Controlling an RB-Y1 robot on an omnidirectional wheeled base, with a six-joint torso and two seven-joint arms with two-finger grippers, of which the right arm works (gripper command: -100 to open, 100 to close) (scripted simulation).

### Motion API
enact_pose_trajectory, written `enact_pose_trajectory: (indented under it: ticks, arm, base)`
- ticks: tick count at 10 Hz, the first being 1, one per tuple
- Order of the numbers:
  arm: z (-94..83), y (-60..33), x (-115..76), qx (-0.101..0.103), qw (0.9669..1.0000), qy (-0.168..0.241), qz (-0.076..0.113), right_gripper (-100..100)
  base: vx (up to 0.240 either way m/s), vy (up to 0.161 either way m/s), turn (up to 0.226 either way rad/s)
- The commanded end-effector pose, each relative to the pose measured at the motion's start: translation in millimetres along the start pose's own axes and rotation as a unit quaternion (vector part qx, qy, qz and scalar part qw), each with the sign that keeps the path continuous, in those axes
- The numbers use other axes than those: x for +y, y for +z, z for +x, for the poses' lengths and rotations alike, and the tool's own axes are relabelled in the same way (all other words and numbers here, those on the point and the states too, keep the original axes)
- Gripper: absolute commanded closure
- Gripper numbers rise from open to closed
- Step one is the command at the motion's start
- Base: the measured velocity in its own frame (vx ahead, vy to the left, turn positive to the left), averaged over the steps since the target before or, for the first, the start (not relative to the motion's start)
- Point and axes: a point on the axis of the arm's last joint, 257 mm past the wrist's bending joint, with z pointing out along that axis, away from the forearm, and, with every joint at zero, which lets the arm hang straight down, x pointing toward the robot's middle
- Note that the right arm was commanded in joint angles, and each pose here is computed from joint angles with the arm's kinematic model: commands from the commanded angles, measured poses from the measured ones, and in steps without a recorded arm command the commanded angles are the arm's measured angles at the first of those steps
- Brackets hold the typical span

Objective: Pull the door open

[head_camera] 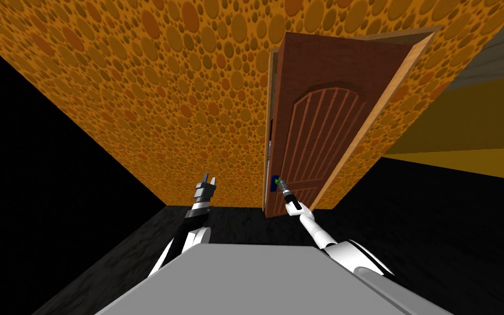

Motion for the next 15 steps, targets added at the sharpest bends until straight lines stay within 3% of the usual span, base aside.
enact_pose_trajectory:
  ticks: [1,3,5,6,8,9,11,12,14,15]
  arm:
    - [3.0,3.4,7.8,-0.004,0.9991,0.041,-0.010,100]
    - [-1.3,3.0,7.4,-0.012,0.9974,0.071,-0.010,100]
    - [-10.0,2.0,6.4,-0.028,0.9914,0.128,-0.010,100]
    - [-10.0,2.0,6.4,-0.028,0.9909,0.131,-0.010,100]
    - [-18.1,0.7,5.1,-0.043,0.9816,0.186,-0.012,100]
    - [-18.1,0.7,5.1,-0.043,0.9808,0.190,-0.012,100]
    - [-26.1,-0.8,3.4,-0.057,0.9683,0.243,-0.015,100]
    - [-26.1,-0.8,3.4,-0.057,0.9668,0.249,-0.015,100]
    - [-33.3,-2.4,1.5,-0.071,0.9513,0.299,-0.018,100]
    - [-33.3,-2.4,1.5,-0.071,0.9496,0.305,-0.019,100]
  base:
    - [-0.047,-0.040,0.105]
    - [-0.054,-0.049,0.125]
    - [-0.064,-0.045,0.130]
    - [-0.059,-0.039,0.070]
    - [-0.054,-0.051,0.121]
    - [-0.048,-0.042,0.076]
    - [-0.059,-0.037,0.128]
    - [-0.046,-0.036,0.053]
    - [-0.063,-0.051,0.145]
    - [-0.050,-0.044,0.078]
